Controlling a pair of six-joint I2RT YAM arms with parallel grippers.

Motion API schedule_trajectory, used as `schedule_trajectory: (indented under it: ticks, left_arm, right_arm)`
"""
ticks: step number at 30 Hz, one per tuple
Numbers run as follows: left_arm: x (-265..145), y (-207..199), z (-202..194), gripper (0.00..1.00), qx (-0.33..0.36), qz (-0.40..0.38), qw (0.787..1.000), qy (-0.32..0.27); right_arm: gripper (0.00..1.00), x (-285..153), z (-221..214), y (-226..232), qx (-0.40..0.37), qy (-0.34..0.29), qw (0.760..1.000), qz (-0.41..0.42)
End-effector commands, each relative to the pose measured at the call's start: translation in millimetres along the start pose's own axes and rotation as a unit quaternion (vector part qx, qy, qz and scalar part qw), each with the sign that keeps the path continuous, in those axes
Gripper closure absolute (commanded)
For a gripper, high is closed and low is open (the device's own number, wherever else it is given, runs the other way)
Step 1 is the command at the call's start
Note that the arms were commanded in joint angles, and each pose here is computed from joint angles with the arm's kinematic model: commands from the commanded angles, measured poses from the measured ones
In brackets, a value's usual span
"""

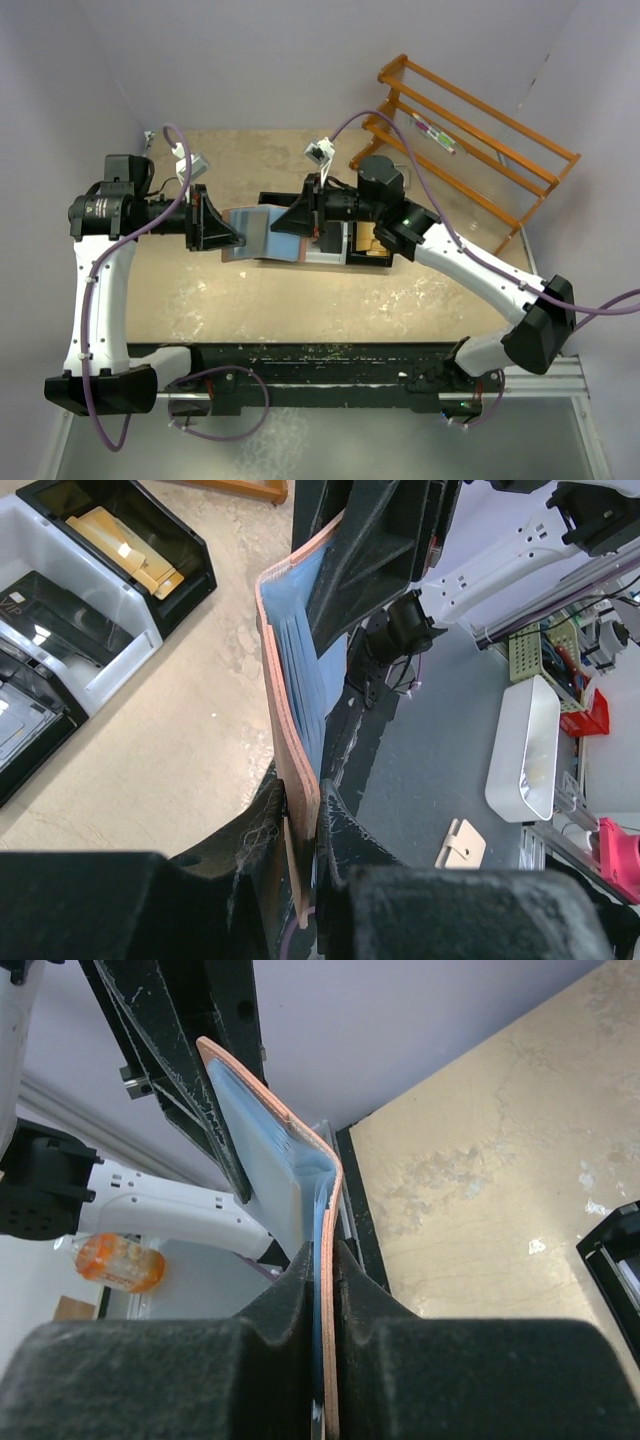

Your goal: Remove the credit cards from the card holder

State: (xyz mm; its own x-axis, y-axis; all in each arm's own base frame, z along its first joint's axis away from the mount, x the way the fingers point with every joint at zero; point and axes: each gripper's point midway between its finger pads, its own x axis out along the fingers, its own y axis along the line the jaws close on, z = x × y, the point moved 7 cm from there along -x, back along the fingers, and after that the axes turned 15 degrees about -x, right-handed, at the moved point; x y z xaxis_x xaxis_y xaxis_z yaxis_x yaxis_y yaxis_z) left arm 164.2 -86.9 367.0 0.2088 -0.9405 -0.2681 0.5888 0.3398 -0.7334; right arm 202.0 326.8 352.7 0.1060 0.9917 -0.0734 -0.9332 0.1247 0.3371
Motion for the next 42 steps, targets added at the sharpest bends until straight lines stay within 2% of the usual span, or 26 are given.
schedule_trajectory:
  ticks: [1, 3, 6, 7, 9, 12, 18, 22, 28, 34, 38, 41, 42]
  left_arm:
    - [-1.7, -14.1, 10.6, 1.0, 0.046, -0.031, 0.998, -0.017]
    - [-1.9, -15.4, 10.8, 0.99, 0.047, -0.032, 0.998, -0.019]
    - [-1.9, -16.5, 10.7, 0.92, 0.046, -0.034, 0.998, -0.021]
    - [-2.0, -17.2, 10.8, 0.88, 0.047, -0.034, 0.998, -0.022]
    - [-2.0, -17.5, 10.2, 0.7, 0.046, -0.035, 0.998, -0.022]
    - [-2.4, -19.2, 7.9, 0.59, 0.048, -0.038, 0.998, -0.02]
    - [-4.4, -26.1, 2.3, 0.53, 0.06, -0.048, 0.997, -0.015]
    - [-5.9, -31.4, -1.7, 0.56, 0.07, -0.056, 0.996, -0.01]
    - [-6.4, -32.8, -2.9, 0.73, 0.072, -0.062, 0.995, -0.006]
    - [-7.1, -36.5, -3.6, 0.8, 0.079, -0.068, 0.995, -0.008]
    - [-5.7, -28.8, 3.7, 0.87, 0.069, -0.044, 0.996, -0.017]
    - [-5.2, -22.1, 8.3, 0.88, 0.061, -0.007, 0.998, -0.034]
    - [-5.3, -20.5, 8.9, 0.83, 0.061, 0.003, 0.997, -0.041]
  right_arm:
    - [0.96, -7.7, 14.1, 12.7, -0.016, -0.032, 0.999, -0.009]
    - [0.99, -8.1, 14.6, 10.1, -0.014, -0.039, 0.999, -0.025]
    - [1.0, -8.2, 15.5, 8.9, -0.01, -0.046, 0.998, -0.033]
    - [1.0, -8.4, 16.1, 9.0, -0.01, -0.048, 0.998, -0.034]
    - [1.0, -9.5, 17.1, 9.4, -0.01, -0.052, 0.998, -0.037]
    - [1.0, -12.7, 20.0, 11.1, -0.015, -0.058, 0.997, -0.043]
    - [1.0, -20.2, 17.5, 17.0, -0.018, -0.042, 0.998, -0.04]
    - [1.0, -23.8, 20.3, 21.4, -0.022, -0.047, 0.998, -0.034]
    - [1.0, -25.7, 18.4, 22.2, -0.027, -0.042, 0.998, -0.035]
    - [1.0, -26.9, 24.1, 22.1, -0.04, -0.055, 0.997, -0.041]
    - [1.0, -27.0, 26.9, 25.1, -0.04, -0.059, 0.997, -0.031]
    - [1.0, -26.9, 28.6, 26.9, -0.038, -0.063, 0.997, -0.025]
    - [1.0, -26.8, 28.9, 27.3, -0.038, -0.064, 0.997, -0.024]
